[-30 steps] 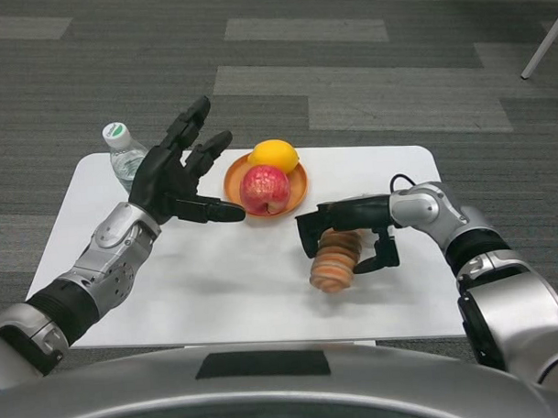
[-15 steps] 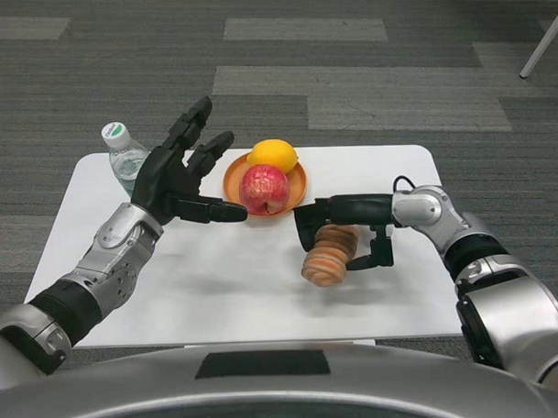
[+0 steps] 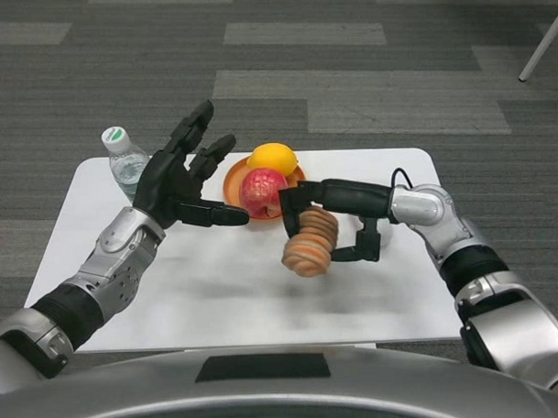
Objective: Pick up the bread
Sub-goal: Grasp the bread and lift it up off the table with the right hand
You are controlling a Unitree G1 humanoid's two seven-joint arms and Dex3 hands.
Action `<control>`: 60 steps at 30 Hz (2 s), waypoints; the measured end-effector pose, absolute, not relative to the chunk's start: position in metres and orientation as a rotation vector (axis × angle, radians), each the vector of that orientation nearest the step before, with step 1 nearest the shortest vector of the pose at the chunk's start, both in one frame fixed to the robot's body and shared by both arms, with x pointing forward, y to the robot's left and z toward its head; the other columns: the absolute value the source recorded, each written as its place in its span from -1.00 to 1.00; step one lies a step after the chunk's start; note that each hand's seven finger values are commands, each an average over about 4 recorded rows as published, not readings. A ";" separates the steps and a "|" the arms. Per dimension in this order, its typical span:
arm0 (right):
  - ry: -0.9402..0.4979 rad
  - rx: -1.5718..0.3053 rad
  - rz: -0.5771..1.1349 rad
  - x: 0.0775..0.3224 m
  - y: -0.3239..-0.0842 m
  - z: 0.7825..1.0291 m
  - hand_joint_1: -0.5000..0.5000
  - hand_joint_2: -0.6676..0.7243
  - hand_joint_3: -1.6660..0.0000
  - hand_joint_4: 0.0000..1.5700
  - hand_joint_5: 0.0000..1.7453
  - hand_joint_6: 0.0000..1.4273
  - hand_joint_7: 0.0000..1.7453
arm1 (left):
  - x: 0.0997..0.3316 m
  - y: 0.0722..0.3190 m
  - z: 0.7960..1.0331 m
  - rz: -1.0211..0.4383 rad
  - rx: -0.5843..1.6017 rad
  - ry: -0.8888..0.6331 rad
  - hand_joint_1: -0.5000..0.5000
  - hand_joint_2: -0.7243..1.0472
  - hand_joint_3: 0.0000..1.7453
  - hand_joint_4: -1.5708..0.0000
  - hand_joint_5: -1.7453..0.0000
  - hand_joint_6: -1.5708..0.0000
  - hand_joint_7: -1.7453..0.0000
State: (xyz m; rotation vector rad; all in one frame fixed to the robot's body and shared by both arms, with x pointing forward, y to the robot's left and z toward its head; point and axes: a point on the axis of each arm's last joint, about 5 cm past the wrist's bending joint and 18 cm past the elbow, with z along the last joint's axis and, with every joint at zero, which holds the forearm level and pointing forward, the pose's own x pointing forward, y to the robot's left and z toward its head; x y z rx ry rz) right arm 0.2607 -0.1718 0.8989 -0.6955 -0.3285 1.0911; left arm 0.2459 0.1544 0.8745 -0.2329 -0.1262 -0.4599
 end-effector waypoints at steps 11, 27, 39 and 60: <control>-0.486 -0.459 0.918 0.253 -0.171 0.920 -0.75 -0.27 -0.90 -0.75 0.56 -0.27 0.92 | 0.246 0.154 0.874 -0.459 -0.234 -0.128 1.00 0.20 -0.95 1.00 0.53 1.00 1.00; -0.569 -0.218 0.476 0.246 -0.199 0.926 -0.75 -0.45 -0.90 -0.43 0.67 -0.01 0.84 | 0.245 0.154 0.874 -0.458 -0.235 -0.126 1.00 0.20 -0.90 1.00 0.53 1.00 1.00; -0.574 -0.106 0.217 0.236 -0.206 0.919 -0.83 -0.55 -0.90 -0.20 0.78 0.11 0.84 | 0.244 0.153 0.873 -0.456 -0.243 -0.126 1.00 0.20 -0.93 1.00 0.53 1.00 1.00; -0.538 -0.051 0.140 0.227 -0.206 0.907 -0.83 -0.64 -0.90 -0.13 0.78 0.16 0.84 | 0.244 0.153 0.873 -0.450 -0.247 -0.135 1.00 0.20 -0.93 1.00 0.53 1.00 1.00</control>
